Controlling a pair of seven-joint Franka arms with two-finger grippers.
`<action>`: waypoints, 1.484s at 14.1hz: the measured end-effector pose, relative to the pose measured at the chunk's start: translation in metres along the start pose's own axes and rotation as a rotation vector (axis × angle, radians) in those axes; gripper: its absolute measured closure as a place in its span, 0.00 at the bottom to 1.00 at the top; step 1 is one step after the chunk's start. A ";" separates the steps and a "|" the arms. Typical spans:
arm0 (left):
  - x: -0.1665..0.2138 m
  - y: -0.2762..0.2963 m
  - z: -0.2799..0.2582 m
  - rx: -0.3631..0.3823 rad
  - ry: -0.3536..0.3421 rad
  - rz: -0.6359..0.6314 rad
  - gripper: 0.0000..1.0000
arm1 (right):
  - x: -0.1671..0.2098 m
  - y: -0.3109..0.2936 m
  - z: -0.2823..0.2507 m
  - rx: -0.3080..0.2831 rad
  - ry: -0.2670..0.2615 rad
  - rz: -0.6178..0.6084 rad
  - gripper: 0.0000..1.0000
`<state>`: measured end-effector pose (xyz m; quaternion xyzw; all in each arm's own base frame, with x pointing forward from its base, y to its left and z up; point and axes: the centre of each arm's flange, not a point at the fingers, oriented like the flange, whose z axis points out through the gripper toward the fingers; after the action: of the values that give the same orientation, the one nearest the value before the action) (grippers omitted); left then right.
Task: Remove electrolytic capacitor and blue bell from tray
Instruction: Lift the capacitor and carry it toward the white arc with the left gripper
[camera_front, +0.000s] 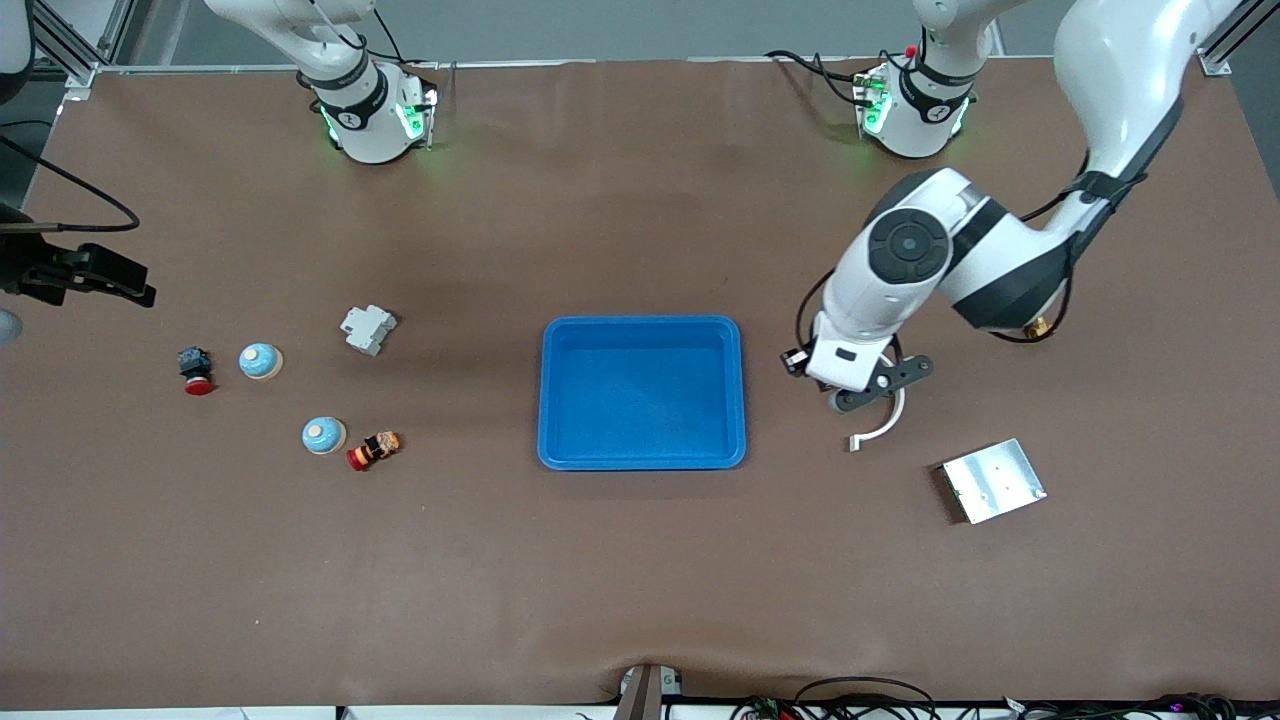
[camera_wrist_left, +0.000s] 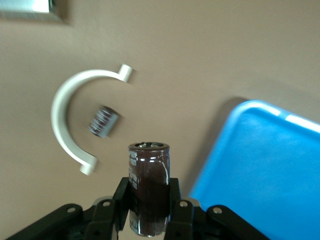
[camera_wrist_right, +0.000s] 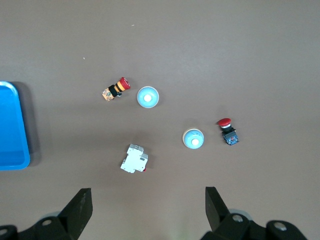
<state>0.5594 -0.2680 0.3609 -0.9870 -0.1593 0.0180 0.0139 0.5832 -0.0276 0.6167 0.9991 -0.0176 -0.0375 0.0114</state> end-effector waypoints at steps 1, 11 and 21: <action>0.005 -0.016 0.003 0.005 -0.006 0.051 0.65 | 0.000 0.005 0.000 0.001 0.000 0.008 0.00; 0.043 -0.169 0.064 0.047 0.147 0.302 0.65 | 0.000 0.006 0.000 0.002 0.001 0.009 0.00; 0.041 -0.245 0.149 -0.042 0.147 0.392 0.65 | 0.000 0.004 0.000 0.013 0.001 0.008 0.00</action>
<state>0.5158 -0.0196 0.2184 -0.9978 0.0368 -0.0548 0.0013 0.5831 -0.0320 0.6169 0.9991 -0.0220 -0.0368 0.0049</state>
